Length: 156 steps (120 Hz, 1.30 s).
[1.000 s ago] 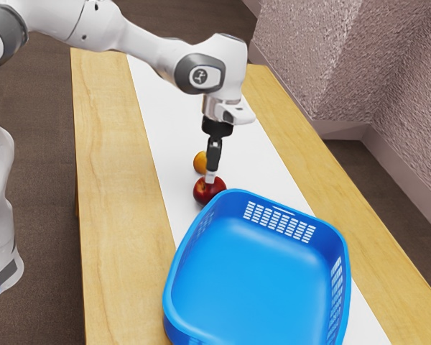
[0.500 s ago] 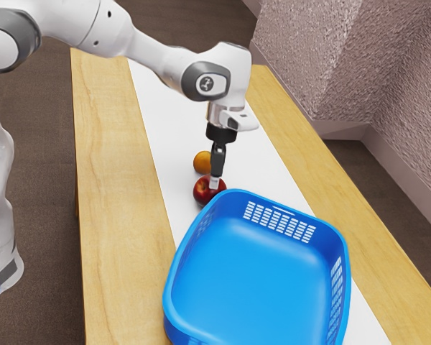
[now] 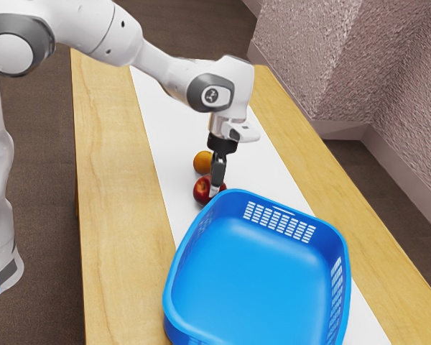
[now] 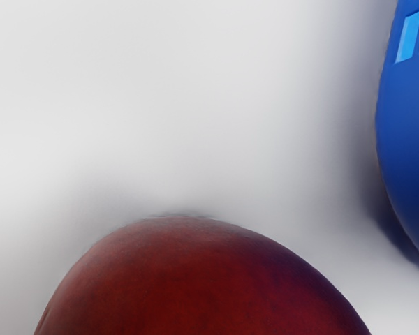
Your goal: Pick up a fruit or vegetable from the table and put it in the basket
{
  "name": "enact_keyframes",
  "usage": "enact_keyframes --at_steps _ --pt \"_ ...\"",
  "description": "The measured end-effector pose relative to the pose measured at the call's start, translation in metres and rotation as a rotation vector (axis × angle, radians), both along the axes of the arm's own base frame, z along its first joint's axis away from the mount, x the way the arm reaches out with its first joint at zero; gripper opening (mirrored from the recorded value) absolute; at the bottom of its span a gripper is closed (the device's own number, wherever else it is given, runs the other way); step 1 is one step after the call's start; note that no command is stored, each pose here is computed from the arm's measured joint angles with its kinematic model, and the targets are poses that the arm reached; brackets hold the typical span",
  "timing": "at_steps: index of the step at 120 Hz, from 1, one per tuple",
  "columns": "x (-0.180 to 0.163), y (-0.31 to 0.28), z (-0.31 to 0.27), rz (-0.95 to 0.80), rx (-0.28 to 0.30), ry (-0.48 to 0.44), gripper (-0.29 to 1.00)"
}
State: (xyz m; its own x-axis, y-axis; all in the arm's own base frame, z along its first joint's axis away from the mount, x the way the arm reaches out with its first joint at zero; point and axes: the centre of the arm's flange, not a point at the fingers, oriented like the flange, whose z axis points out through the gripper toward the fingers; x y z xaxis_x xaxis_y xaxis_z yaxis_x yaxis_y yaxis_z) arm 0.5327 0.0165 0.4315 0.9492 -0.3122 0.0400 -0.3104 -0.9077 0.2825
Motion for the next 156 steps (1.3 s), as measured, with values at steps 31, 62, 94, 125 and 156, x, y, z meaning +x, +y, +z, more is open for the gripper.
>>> enact_keyframes --at_steps 31,62,94,125,156 --pt "0.004 0.001 -0.014 0.009 -0.010 0.020 0.70" --pt "0.011 -0.003 -0.017 0.014 -0.032 0.015 0.64" --pt "0.012 -0.002 -0.016 0.023 -0.042 0.007 0.49" --pt "0.011 0.000 -0.005 0.037 -0.046 -0.020 0.47" --pt "0.004 0.035 0.072 0.089 -0.039 -0.171 0.44"
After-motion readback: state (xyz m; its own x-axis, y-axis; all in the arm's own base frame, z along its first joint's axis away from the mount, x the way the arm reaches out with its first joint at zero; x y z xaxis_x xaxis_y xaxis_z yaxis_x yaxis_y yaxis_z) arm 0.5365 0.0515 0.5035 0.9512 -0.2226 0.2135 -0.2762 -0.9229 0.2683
